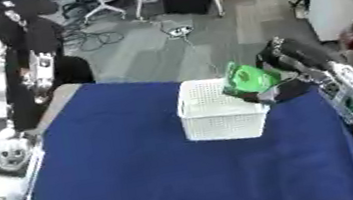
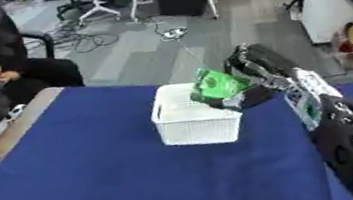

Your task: Pick up objects on the table and place them in the box.

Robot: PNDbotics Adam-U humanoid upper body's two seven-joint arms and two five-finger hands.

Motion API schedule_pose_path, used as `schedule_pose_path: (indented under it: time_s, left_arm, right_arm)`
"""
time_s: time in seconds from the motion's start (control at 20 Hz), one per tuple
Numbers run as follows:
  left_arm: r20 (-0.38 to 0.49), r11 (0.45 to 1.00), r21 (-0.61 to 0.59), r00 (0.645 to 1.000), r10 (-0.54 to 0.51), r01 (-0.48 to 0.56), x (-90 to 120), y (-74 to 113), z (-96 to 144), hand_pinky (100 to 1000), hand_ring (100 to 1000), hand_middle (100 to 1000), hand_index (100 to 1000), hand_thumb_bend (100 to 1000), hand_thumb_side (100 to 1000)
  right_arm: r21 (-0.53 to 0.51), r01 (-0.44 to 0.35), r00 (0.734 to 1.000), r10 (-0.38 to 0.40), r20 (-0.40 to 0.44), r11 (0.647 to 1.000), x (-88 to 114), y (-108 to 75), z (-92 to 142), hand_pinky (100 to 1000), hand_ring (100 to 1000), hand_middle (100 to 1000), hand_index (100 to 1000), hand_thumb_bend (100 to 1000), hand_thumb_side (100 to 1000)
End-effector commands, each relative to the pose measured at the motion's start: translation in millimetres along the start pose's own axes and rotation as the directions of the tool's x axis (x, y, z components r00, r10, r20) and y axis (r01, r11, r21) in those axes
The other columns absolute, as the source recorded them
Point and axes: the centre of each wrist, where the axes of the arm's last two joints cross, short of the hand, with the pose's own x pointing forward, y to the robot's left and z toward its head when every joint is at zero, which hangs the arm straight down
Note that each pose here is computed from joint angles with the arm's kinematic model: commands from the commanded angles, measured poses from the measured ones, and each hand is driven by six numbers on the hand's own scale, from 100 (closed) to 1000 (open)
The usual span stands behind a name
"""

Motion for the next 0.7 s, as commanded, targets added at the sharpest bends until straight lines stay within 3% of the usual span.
schedule_pose_path:
  time_s: [0.05,0.35,0.7]
  left_arm:
    - [0.033,1.0,0.008,0.999,0.012,-0.013,5.7,-0.2,-8.8,415,537,645,687,175,956]
    - [0.042,0.999,0.014,0.999,0.031,-0.031,8.6,-5.4,-12.1,410,534,644,686,174,957]
    - [0.05,0.998,0.024,0.997,0.061,-0.062,12.2,-11.0,-16.7,409,534,643,686,174,957]
  right_arm:
    - [-0.034,-0.047,0.999,0.048,0.024,0.998,-0.4,-19.1,-8.4,100,100,127,288,627,683]
    - [-0.091,-0.103,0.993,0.108,0.054,0.99,-1.8,-31.9,-13.1,100,100,135,291,627,672]
    - [-0.149,-0.138,0.99,0.141,0.01,0.979,-15.2,-33.9,-2.9,100,100,137,295,625,670]
